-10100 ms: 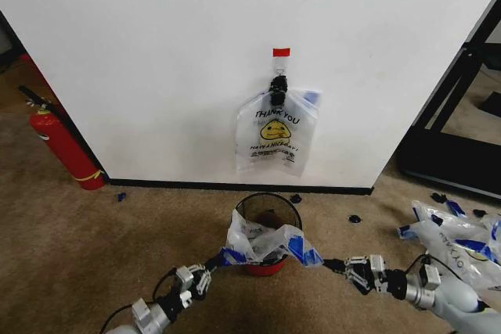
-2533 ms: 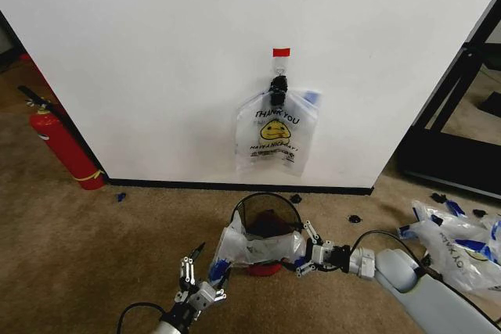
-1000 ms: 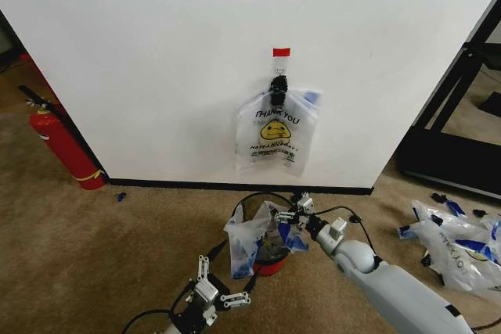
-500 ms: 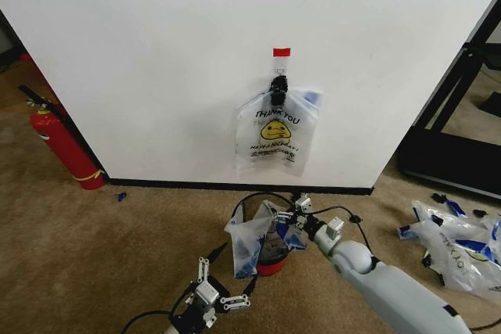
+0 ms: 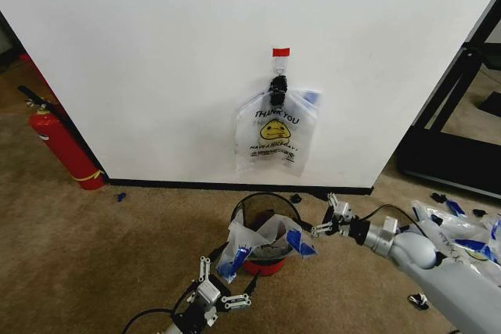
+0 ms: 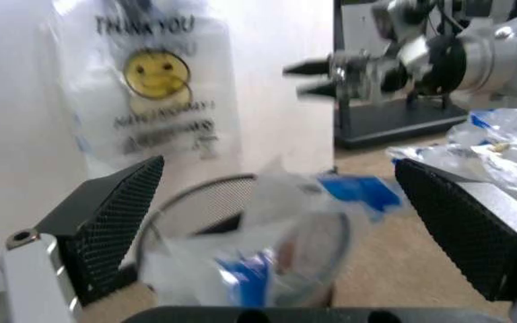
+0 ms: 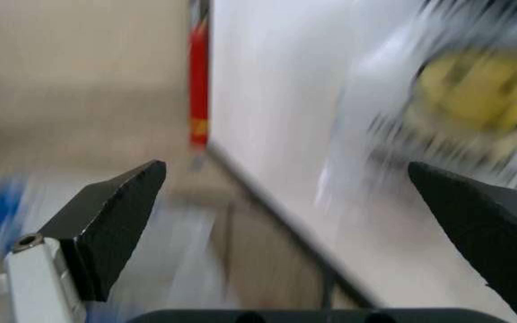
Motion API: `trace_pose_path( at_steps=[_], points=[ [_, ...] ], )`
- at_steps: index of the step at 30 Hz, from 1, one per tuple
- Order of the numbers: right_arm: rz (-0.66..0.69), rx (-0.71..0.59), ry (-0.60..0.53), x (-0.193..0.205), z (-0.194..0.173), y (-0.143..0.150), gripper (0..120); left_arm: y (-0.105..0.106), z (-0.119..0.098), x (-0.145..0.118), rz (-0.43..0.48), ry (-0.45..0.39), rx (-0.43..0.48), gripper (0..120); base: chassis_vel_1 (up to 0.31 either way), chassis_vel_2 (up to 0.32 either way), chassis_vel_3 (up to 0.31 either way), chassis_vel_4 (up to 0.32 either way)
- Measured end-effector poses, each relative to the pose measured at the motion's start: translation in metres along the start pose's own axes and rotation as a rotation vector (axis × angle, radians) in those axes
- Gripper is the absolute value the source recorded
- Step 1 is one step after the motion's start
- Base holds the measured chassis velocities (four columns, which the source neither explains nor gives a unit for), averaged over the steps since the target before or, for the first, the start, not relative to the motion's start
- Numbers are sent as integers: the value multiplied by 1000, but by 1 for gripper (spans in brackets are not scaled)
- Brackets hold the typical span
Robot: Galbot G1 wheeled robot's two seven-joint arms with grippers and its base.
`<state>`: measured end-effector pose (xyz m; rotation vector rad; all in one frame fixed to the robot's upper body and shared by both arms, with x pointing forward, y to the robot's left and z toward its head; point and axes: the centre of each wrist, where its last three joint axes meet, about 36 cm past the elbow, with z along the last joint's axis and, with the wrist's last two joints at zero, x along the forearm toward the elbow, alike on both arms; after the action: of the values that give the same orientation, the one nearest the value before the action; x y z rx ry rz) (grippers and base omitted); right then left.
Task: Pick up the garbage bag from the wall and place it over the trash bin.
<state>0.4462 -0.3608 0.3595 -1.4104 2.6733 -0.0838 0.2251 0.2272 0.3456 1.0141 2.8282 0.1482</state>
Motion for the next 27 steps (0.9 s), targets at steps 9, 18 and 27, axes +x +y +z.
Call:
trace_pose_path(
  at_steps=[9, 18, 27],
  points=[
    [347, -119, -170, -50, -74, 96, 100, 108, -44, -68, -20, 54, 2, 100, 0, 0, 0, 0],
    [574, 1, -232, -58, -117, 130, 100, 187, -39, -122, 98, 248, 106, 100, 0, 0, 0, 0],
    [682, 5, -182, -26, -133, 130, 100, 207, -35, -189, 165, 365, 163, 100, 0, 0, 0, 0]
  ],
)
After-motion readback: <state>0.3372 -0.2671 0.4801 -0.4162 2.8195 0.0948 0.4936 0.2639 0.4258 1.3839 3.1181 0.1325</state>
